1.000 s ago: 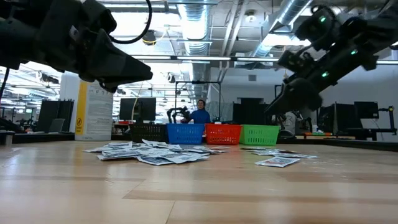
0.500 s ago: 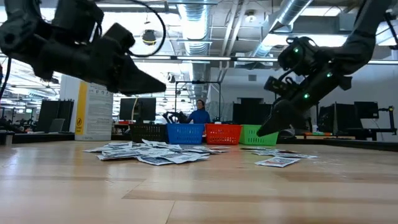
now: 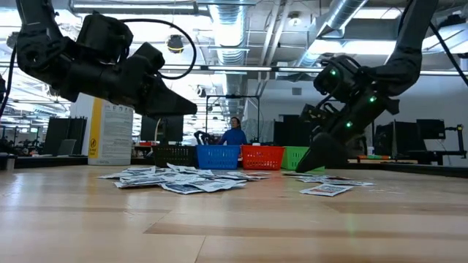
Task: Pick & Place First Aid Supplies
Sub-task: Put the orange ointment pack into the black bin
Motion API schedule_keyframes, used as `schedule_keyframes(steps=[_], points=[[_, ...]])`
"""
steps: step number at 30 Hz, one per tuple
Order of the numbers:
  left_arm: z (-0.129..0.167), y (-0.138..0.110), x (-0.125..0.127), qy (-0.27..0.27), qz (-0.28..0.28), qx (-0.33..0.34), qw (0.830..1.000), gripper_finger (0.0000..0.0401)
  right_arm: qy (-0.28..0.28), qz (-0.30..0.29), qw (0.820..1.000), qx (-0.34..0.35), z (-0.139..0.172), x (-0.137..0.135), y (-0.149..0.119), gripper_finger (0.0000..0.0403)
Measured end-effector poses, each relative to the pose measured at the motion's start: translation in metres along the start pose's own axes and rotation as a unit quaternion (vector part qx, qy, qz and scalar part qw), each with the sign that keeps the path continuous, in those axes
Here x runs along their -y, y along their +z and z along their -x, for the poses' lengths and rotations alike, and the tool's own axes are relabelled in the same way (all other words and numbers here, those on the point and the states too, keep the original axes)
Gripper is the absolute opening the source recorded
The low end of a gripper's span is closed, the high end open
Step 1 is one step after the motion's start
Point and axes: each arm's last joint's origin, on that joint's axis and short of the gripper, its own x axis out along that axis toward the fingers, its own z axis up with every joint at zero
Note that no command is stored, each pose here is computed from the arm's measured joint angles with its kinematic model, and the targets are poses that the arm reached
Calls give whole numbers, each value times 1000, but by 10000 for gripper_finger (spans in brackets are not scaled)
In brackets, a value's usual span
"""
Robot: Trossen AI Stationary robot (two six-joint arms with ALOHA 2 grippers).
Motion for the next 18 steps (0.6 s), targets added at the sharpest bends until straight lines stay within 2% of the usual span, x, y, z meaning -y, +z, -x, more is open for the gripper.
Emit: schedule_keyframes(steps=[18], points=[[0, 1, 4, -9, 39, 3, 999, 93, 9, 7, 1000, -27, -1, -4, -3, 122]])
